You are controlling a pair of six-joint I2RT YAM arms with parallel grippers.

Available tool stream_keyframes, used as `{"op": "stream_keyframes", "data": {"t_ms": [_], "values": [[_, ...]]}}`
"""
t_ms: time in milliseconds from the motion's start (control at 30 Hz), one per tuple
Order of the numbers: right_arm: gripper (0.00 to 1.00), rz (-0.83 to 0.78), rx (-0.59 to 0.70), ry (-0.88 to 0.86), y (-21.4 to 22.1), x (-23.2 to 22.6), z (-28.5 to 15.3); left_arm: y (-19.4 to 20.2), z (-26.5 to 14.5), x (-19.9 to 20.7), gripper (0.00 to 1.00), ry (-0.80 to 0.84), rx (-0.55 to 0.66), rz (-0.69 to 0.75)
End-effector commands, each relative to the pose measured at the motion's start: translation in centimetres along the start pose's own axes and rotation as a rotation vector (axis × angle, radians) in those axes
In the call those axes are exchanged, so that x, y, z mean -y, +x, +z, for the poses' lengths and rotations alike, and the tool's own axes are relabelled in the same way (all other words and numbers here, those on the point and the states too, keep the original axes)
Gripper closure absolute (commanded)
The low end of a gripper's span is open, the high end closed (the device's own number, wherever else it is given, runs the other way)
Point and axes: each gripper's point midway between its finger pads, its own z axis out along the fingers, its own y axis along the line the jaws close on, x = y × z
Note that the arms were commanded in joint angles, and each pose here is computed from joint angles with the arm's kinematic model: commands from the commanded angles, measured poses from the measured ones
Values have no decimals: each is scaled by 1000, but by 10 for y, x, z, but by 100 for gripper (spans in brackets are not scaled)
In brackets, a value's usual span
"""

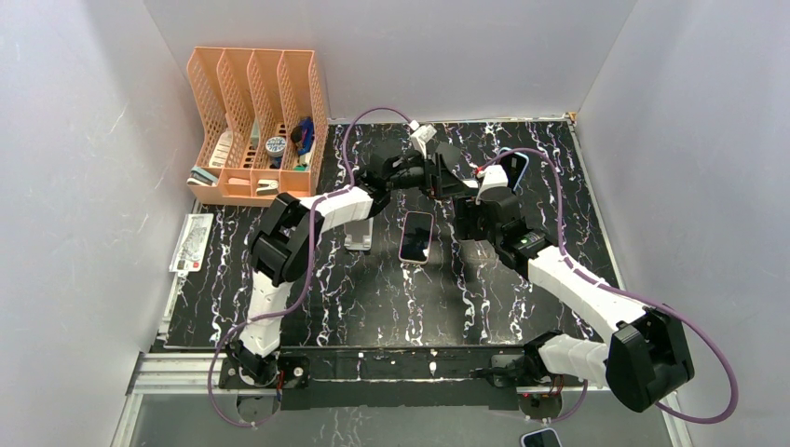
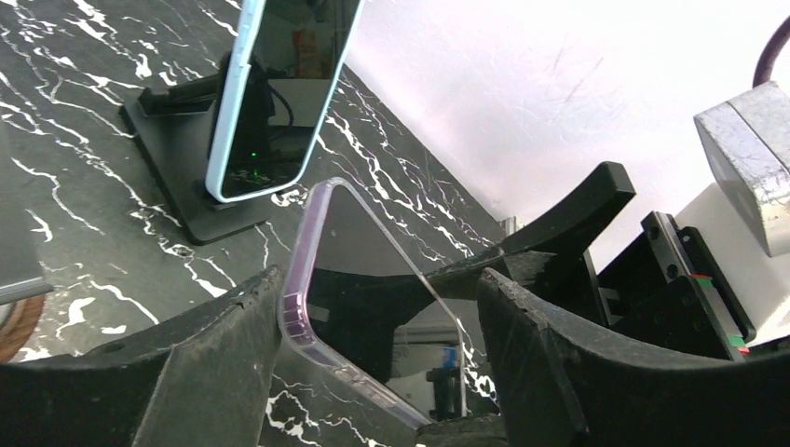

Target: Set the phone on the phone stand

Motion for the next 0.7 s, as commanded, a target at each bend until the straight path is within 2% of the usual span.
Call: {"op": "stream_keyframes", "data": {"t_ms": [0, 100, 300, 600, 667], "values": [[55, 20, 150, -15, -51, -7, -11, -9, 0, 30, 33, 73, 10, 37], [56, 20, 156, -20, -53, -8, -12, -5, 4, 33, 39, 87, -1, 32], [56, 18, 173, -22, -58, -9, -17, 7, 10, 33, 42, 88, -20, 31], [55, 14, 201, -10, -65, -5, -25, 15, 12, 21, 39, 49, -27, 18], [55, 15, 206, -13, -66, -6, -25, 17, 12, 20, 44, 50, -32, 3]]}}
